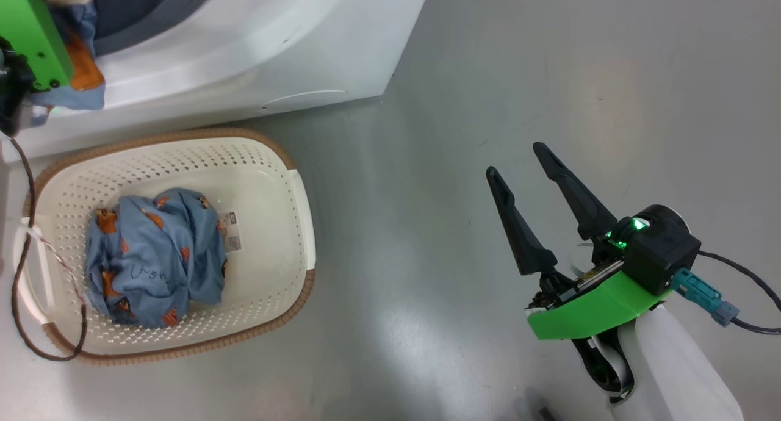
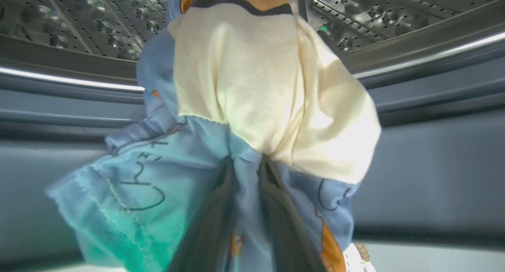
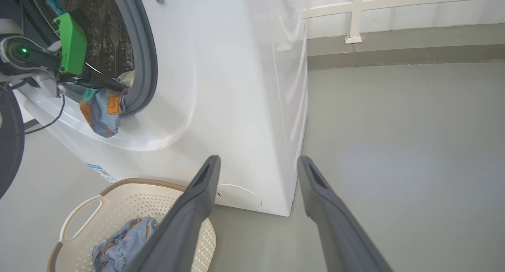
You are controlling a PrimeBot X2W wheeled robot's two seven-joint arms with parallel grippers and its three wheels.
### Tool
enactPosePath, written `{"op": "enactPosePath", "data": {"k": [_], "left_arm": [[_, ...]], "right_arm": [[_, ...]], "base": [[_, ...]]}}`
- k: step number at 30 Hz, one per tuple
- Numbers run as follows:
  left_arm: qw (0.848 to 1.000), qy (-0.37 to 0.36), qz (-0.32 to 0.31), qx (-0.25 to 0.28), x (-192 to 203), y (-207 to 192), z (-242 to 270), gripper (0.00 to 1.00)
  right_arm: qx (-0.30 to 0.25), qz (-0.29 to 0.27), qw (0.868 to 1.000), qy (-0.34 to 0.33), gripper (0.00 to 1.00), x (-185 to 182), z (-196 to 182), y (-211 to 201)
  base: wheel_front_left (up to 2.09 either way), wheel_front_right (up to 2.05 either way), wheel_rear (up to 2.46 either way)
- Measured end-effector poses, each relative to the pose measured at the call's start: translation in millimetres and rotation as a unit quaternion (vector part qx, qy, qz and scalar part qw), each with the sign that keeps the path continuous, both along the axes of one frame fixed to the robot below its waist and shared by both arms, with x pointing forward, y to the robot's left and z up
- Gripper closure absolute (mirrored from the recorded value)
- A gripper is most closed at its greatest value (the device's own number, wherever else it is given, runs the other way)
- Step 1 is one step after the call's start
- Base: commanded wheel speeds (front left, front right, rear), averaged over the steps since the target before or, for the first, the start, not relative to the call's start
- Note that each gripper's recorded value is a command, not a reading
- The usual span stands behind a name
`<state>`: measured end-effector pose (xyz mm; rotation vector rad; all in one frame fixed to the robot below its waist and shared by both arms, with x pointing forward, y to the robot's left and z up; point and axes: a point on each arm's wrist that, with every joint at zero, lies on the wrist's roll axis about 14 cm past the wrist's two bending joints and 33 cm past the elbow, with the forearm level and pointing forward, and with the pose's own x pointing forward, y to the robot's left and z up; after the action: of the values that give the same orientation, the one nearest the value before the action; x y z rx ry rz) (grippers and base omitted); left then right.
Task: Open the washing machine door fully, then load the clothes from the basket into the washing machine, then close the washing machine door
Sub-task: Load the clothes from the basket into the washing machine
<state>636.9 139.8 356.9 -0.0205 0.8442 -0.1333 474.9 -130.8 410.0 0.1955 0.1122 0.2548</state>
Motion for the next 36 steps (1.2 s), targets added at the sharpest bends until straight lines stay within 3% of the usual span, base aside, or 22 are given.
{"op": "enactPosePath", "data": {"k": [7,19,32,36], "left_arm": [[1.000,-0.017,0.001,0.001,6.4,-0.4,4.5,1.00],[0.984,-0.175,0.030,-0.006,62.1,9.9,56.7,1.00],[0.936,-0.340,0.080,-0.034,120.0,10.9,96.0,1.00],[0.928,-0.360,0.090,-0.042,131.4,7.9,89.0,1.00]], "right_arm": [[0.003,-0.002,1.000,0.001,0.00,1.7,-1.3,-1.0],[0.003,0.000,1.000,-0.001,0.00,7.7,-3.6,-1.5],[-0.004,-0.015,1.000,0.015,0.00,6.2,-14.1,-12.6],[0.002,-0.021,0.999,0.027,0.00,4.9,-21.2,-15.5]], "base": [[0.00,0.00,0.00],[0.00,0.00,0.00],[0.00,0.00,0.00],[0.00,0.00,0.00]]}}
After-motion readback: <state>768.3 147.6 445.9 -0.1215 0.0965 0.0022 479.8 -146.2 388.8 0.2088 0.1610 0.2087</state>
